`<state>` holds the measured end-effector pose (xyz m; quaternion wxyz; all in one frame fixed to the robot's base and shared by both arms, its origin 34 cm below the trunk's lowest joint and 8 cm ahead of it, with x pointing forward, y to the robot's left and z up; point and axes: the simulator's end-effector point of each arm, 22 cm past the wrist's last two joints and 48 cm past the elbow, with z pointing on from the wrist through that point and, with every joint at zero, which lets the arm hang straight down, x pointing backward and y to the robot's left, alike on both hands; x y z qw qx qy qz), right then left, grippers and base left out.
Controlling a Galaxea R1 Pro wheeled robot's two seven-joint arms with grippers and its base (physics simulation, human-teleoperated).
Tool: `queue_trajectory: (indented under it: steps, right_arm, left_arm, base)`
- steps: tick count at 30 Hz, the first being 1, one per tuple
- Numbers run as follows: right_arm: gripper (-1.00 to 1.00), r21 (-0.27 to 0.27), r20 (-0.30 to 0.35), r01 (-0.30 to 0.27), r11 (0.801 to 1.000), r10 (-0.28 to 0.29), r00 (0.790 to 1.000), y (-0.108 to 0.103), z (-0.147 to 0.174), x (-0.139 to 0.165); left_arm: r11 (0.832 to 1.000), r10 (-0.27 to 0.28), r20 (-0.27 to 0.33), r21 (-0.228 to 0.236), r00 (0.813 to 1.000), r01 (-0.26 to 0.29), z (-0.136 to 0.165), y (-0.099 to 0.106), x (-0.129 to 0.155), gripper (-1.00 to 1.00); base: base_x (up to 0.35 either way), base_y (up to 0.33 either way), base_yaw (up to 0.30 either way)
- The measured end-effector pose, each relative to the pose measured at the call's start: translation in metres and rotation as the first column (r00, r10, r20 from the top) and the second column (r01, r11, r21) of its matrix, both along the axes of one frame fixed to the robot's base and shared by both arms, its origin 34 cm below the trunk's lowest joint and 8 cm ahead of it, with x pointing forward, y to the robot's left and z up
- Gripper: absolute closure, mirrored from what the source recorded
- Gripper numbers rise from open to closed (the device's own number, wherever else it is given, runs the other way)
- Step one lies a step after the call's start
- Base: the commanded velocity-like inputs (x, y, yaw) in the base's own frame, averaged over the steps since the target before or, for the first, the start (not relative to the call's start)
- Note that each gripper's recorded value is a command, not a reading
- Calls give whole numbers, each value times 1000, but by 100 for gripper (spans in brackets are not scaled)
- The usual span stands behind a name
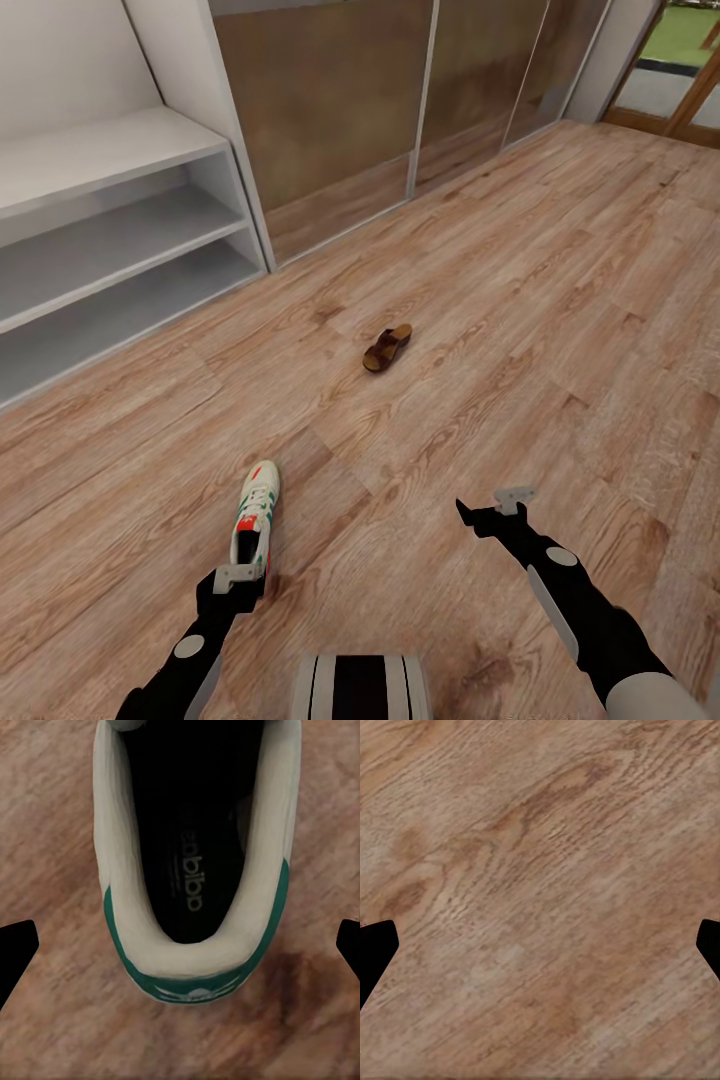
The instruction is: Pick up the two gym shoes and the two sandals from the corridor floor and place them onto the hallstand (shoe rack) in the corridor, making sure they are on the rack and not on the floor. Arrange them so the two gym shoes are next to each other and the two sandals are next to each other.
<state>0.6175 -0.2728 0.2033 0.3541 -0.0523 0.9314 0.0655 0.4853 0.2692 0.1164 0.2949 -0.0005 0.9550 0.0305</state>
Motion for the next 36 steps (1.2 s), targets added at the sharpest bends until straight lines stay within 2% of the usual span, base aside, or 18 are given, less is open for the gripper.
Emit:
queue_trajectory:
  steps: [5, 22, 36]
  right_arm:
    - [-100, 0, -20, 0, 1000, 0, 1000, 0, -11, -6]
    - [-100, 0, -20, -1, 1000, 1, 1000, 0, -11, -6]
    - [-100, -1, -21, -2, 1000, 2, 1000, 0, -12, -7]
  left_arm:
    - [1000, 0, -20, 0, 1000, 0, -9, 0, -8, -100]
    - [1000, -1, -20, 1, 1000, 1, -9, 0, -8, -100]
    - [1000, -2, -20, 2, 1000, 2, -9, 1, -8, -100]
  base:
    - [0, 0, 0]
    - [1, 0, 0]
    - [67, 0, 0]
